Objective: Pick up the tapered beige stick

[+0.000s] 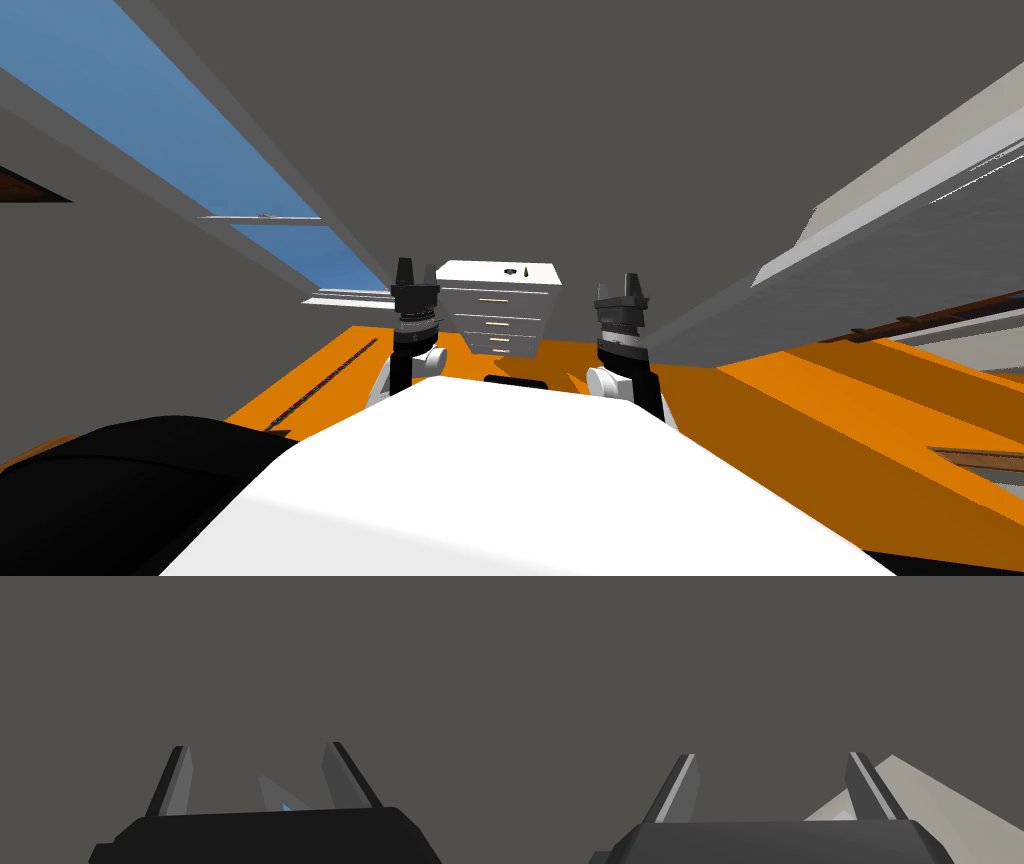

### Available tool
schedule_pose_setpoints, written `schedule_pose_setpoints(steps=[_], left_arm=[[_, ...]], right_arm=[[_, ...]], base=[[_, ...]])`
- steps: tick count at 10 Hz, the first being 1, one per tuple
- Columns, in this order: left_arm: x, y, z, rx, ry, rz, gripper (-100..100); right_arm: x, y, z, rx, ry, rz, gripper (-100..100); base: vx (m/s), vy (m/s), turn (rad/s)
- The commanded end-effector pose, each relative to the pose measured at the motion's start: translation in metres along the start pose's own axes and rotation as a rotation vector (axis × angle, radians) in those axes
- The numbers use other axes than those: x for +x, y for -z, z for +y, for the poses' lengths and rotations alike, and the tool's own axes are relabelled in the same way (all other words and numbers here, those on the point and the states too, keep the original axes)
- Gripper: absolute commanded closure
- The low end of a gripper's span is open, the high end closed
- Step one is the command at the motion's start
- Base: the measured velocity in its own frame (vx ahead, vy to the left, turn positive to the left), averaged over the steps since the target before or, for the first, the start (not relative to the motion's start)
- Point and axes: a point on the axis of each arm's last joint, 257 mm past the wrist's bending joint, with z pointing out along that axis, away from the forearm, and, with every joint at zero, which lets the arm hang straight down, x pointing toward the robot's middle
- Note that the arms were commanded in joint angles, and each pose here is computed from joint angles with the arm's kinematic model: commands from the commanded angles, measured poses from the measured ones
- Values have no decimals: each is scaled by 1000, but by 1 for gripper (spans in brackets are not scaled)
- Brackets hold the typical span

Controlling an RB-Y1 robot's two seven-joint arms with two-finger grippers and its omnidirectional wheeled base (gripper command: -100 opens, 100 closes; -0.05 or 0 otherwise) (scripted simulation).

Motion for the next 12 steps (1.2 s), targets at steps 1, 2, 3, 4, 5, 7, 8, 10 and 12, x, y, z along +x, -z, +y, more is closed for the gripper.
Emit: schedule_pose_setpoints(steps=[1,2,3,4,5,7,8,10,12], left_arm=[[0,0,0,0,0,0,0],[0,0,0,0,0,0,0],[0,0,0,0,0,0,0],[0,0,0,0,0,0,0],[0,0,0,0,0,0,0],[0,0,0,0,0,0,0],[0,0,0,0,0,0,0],[0,0,0,0,0,0,0],[0,0,0,0,0,0,0]], right_arm=[[2,1,-1,5,19,29,-100],[4,2,-3,10,36,55,-100],[5,3,-4,15,53,81,-100],[6,3,-4,16,56,88,-100],[8,4,-6,23,77,121,-100],[11,6,-9,33,106,171,-100],[10,7,-11,39,121,192,-100],[12,9,-13,51,148,241,-100],[14,11,-16,63,175,289,-100]], base=[[0,0,0],[-7,-2,-10],[-11,-2,-12],[-8,-2,-5],[-6,0,-8],[-3,1,-9],[-5,3,-10],[-2,3,-5],[-2,8,-7]])
